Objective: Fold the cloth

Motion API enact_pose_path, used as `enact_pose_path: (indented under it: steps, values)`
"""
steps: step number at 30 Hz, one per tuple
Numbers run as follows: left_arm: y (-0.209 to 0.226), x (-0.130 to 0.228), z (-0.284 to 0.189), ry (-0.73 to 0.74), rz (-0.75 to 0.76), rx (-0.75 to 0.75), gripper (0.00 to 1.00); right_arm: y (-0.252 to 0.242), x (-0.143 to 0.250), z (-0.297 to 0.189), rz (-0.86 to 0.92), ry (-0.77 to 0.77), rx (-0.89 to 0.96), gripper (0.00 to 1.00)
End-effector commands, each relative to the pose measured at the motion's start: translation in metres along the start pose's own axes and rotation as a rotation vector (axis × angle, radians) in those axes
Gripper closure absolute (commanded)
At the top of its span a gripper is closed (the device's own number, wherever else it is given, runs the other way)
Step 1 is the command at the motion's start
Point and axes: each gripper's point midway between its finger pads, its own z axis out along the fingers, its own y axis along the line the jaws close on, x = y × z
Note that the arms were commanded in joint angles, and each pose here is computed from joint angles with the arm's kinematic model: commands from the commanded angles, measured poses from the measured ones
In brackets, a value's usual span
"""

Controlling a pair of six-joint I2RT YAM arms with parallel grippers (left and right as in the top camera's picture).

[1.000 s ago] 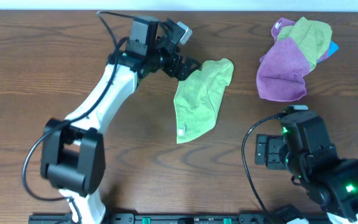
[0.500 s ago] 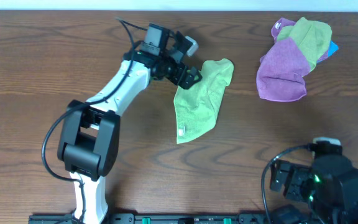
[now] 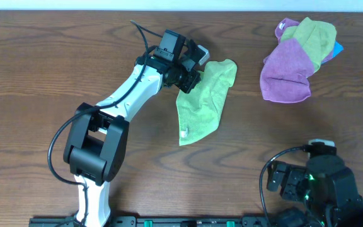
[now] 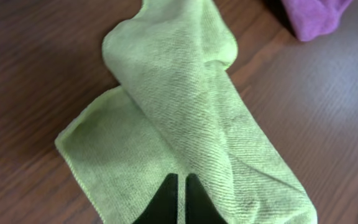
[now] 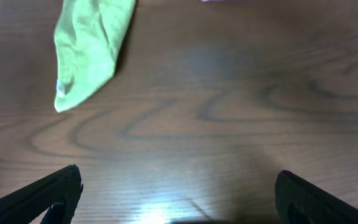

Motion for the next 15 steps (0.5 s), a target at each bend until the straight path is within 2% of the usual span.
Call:
enact_pose_path:
  steps: [1, 15]
  values:
    - [0.015, 0.015, 0.022, 0.05, -0.052, -0.026, 0.94, 0.0, 0.0, 0.001, 0.019, 0.0, -0.001, 0.01]
    - [0.039, 0.009, 0.064, -0.037, -0.013, -0.044, 0.94, 0.006, 0.004, 0.0, 0.019, 0.02, -0.033, 0.02]
